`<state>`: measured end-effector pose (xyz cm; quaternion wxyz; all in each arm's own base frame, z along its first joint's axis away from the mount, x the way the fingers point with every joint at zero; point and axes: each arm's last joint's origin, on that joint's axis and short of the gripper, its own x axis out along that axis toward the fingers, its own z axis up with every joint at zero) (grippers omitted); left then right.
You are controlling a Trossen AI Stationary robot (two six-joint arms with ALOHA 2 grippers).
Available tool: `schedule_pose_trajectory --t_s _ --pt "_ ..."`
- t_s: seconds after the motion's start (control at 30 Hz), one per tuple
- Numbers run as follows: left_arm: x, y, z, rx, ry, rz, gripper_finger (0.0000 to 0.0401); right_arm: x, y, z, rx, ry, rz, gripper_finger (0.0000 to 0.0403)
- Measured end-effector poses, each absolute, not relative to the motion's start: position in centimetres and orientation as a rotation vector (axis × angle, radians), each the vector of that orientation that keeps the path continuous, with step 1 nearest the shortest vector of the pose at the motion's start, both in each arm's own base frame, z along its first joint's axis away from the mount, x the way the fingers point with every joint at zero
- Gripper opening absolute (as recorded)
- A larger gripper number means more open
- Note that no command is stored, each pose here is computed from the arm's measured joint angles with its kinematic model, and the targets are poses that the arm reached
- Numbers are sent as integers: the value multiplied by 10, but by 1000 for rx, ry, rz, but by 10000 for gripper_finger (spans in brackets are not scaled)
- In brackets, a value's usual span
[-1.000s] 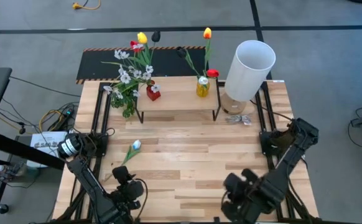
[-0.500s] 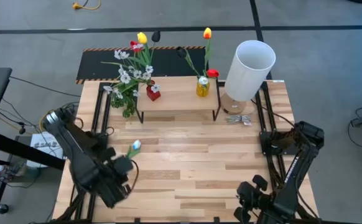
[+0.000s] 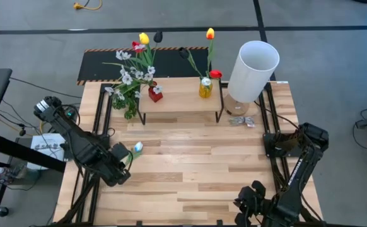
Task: Pick and place flowers into a vace then onto a shelf
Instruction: Put the white flower into the yellow vase on the shelf
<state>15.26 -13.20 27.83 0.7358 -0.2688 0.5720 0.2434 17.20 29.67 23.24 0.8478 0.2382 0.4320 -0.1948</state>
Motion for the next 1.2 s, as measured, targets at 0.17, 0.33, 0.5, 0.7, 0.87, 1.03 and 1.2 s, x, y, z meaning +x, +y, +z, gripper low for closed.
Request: schedule_pose_trajectory --t_s 0.17,0.33,0.5,0.7,0.87,1.03,1.2 --pt "138 -118 250 -633 1254 631 73 174 296 232 502 910 -416 42" --pt "134 -115 222 -608 1293 607 79 181 291 232 496 908 -429 42" --pt "133 -115 199 -620 1318 563 106 192 284 232 483 906 -448 42" --pt "128 -110 178 -654 1336 602 156 203 279 233 450 906 -432 42" --pt "129 -108 165 -701 1313 594 187 209 278 233 428 903 -397 42" --pt "129 -105 159 -709 1307 604 197 211 277 233 423 903 -399 42" --pt "128 -104 150 -734 1290 581 197 211 277 234 419 900 -398 42"
